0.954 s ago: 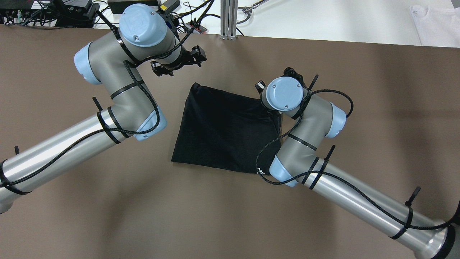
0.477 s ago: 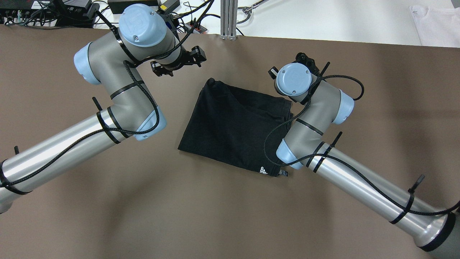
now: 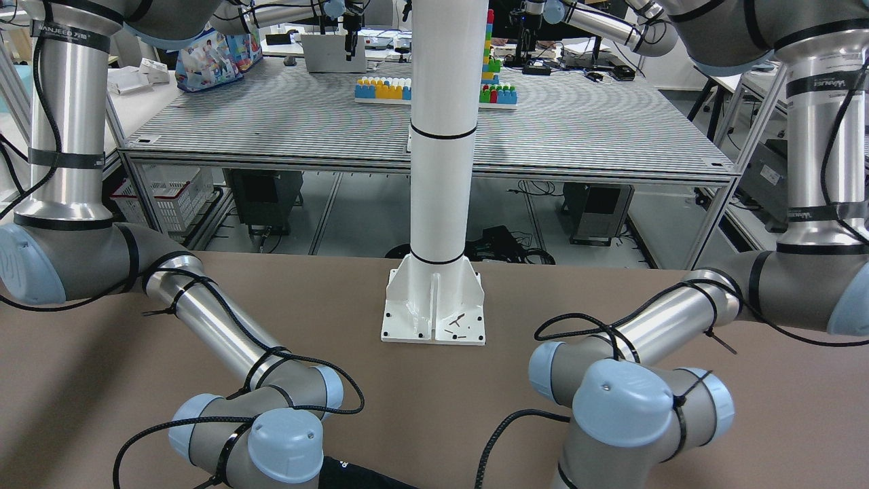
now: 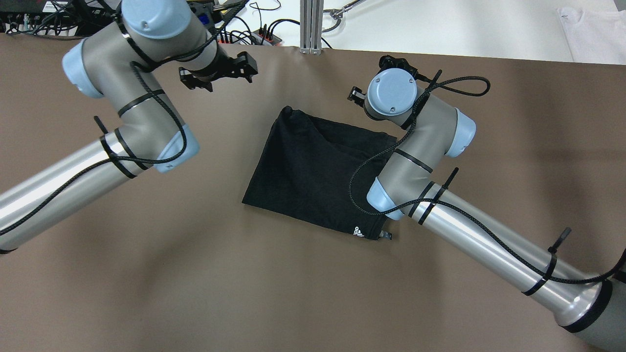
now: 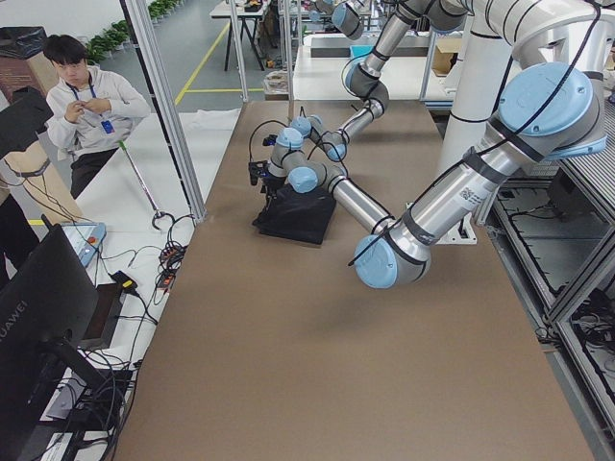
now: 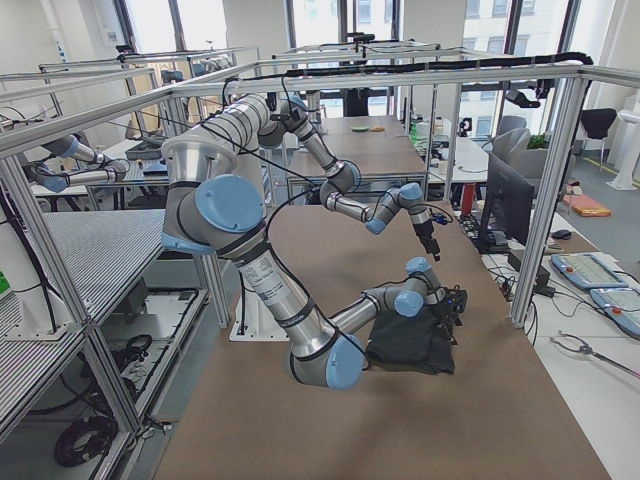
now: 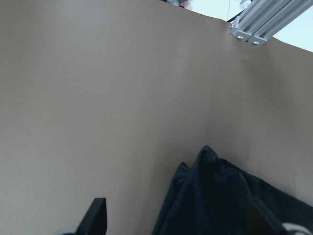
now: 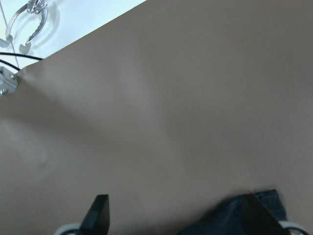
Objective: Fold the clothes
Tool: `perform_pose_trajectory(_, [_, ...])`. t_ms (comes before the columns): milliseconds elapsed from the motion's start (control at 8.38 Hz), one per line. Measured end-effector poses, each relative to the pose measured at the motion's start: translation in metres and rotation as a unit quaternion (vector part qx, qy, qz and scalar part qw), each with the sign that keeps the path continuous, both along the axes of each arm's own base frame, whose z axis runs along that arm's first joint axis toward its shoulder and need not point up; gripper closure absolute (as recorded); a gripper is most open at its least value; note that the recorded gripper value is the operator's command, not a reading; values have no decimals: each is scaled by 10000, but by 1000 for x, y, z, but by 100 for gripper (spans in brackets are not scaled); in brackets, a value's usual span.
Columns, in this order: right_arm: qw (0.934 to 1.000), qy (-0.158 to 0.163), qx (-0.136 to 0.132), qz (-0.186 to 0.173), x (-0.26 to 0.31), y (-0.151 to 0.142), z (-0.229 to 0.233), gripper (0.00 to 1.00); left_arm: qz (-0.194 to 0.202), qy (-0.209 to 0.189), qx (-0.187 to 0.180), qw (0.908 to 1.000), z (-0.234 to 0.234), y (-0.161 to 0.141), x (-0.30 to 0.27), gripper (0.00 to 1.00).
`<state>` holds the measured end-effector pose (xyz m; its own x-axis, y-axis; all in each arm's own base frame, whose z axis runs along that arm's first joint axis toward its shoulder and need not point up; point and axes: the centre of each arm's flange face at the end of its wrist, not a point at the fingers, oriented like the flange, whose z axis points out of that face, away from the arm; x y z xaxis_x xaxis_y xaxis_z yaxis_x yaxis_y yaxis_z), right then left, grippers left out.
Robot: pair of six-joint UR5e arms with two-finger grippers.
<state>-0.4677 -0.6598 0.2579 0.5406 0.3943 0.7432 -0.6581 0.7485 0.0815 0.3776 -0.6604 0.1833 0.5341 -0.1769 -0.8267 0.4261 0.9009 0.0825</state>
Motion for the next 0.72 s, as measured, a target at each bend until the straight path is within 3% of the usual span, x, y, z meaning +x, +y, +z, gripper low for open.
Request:
perform_pose_trajectory(119, [9978,437,169,-459,8,-1,18,5,144,-254,141,9995,36,-4,-27,0])
perform_pose_trajectory(239, [9909,924,346,-916,29,-2,47,5,307,-606,326,9972,81,-7,-62,0])
perform_pose_trajectory(358, [9793,1426,529,-1336,66,1,88,5,469,-997,483,9927,128,-9,-102,0])
perform_pose_trajectory(716, [9286,2815,908,-2240,256,38,209,5,871,-2283,813,9663,266,1,-252,0])
